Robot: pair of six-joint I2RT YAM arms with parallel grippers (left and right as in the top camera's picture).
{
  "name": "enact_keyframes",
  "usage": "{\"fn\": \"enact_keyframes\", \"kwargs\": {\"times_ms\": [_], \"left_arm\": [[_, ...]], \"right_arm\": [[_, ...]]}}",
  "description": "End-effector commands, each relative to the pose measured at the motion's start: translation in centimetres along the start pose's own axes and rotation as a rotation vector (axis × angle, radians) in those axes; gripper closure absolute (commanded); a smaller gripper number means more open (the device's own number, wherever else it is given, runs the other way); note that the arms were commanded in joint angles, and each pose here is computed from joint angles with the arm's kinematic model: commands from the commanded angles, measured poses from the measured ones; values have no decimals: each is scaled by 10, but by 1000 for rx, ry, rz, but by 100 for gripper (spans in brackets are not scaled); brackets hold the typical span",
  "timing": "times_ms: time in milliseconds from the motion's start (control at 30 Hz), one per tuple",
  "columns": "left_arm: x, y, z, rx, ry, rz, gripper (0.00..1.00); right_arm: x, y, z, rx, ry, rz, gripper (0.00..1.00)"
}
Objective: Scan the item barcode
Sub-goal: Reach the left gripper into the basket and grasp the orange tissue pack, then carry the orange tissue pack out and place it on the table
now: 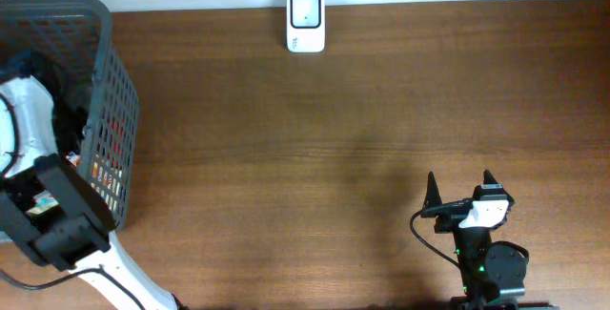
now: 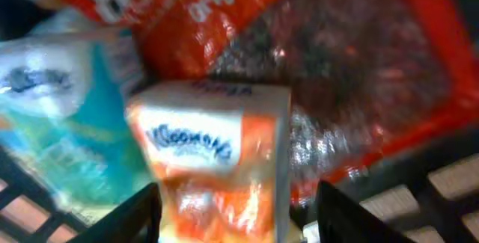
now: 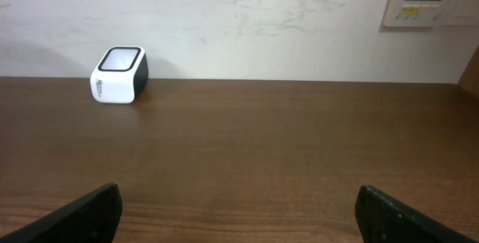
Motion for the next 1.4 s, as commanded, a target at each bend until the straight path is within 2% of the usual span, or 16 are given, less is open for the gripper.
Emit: {"fn": "enact_keyframes", "kwargs": {"times_ms": [0, 33, 67, 133, 267, 400, 467, 533, 600, 700, 767, 867, 933, 1067, 1233, 1367], "left_arm": [[1, -2, 23, 11, 21, 16, 53], [0, -2, 26, 6, 20, 15, 77], [0, -1, 26, 1, 19, 14, 88], [0, 0, 23, -2, 17, 14, 100], [4, 8, -22, -33, 9, 10, 100], [-4, 16, -136, -196, -182, -2, 100], [-9, 13, -203, -359, -325, 8, 100], [-29, -5, -268, -498, -576, 75, 100], [-58, -38, -319, -531, -864, 210, 100], [-109, -86, -346, -493, -1023, 425, 100], [-147, -112, -342, -502, -977, 604, 100], [-210, -151, -303, -484, -689, 770, 100], [-260, -187, -271, -439, -573, 905, 100], [-349, -239, -209, -431, -474, 1091, 100], [-433, -287, -125, -459, -437, 1214, 100], [-450, -284, -57, -471, -255, 1033, 100]], "right_arm": [[-3, -3, 0, 3, -18, -7, 2], [-3, -3, 0, 3, -18, -7, 1], [-3, -3, 0, 3, -18, -7, 2], [-3, -3, 0, 3, -18, -7, 2], [-3, -3, 0, 3, -18, -7, 1], [-3, -3, 0, 3, -18, -7, 2], [-3, -3, 0, 3, -18, -7, 1], [-3, -3, 0, 3, -18, -7, 2], [-3, -3, 0, 3, -18, -7, 1], [-3, -3, 0, 3, -18, -7, 2], [-3, -3, 0, 3, -18, -7, 2], [-3, -3, 0, 3, -18, -7, 2], [-3, -3, 0, 3, -18, -7, 2], [-3, -3, 0, 3, -18, -7, 2], [-3, -3, 0, 3, -18, -7, 2], [-3, -3, 0, 3, -18, -7, 2]]}}
Point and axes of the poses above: each gripper's point midway between its finger pads, its own z axis out along the fingers, its own x axis along the line the jaws close on, y = z × x, the point moved 3 cm from there along -z, back along the fingers, and after that the axes turned 7 degrees about z, right-handed, at the moved point
